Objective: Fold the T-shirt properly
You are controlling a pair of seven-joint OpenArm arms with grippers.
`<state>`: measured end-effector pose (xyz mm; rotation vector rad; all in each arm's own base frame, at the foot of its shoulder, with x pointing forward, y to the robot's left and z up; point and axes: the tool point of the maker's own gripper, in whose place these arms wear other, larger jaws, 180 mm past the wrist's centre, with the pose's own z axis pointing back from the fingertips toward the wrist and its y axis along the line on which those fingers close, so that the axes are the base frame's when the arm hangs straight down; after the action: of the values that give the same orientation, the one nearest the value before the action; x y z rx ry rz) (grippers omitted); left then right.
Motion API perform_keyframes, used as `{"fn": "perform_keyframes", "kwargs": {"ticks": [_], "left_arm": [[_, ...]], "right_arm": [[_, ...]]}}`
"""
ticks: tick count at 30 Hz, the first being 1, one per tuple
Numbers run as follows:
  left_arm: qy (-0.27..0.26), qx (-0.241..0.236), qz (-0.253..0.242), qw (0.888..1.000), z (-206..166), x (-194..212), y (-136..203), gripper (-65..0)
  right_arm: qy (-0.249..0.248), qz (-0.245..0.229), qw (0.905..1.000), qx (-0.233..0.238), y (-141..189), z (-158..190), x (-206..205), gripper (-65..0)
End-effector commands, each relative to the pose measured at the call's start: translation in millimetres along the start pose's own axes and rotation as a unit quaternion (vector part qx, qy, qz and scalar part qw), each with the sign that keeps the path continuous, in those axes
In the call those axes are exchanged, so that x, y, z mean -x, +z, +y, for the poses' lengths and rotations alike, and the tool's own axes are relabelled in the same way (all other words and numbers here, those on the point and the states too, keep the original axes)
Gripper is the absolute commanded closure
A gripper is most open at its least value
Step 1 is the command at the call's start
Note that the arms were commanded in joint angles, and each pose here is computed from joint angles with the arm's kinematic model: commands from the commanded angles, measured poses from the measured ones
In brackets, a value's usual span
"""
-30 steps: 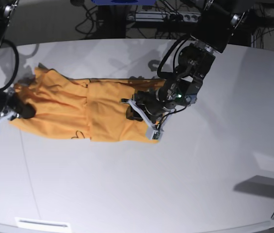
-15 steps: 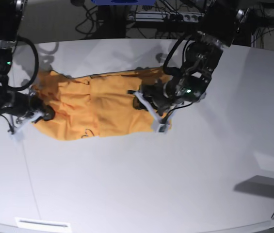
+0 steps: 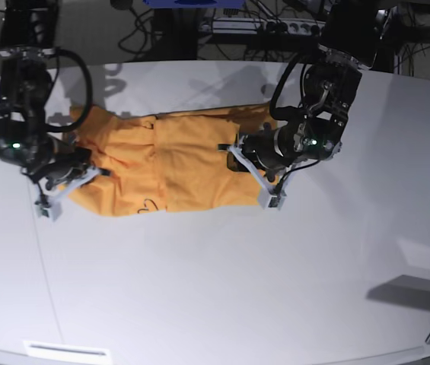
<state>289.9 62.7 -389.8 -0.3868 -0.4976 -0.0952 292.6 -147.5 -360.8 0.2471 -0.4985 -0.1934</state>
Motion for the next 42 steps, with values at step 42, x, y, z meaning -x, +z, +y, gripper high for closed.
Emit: {"fn": "perform_keyframes", "kwargs": {"ticks": [42], "left_arm": [[-0.067, -0.015, 0.088, 0.994, -2, 8, -47, -18.0]], "right_arm": [[0.176, -0.183, 0.9400, 0.228, 10, 71, 2, -0.3]]}}
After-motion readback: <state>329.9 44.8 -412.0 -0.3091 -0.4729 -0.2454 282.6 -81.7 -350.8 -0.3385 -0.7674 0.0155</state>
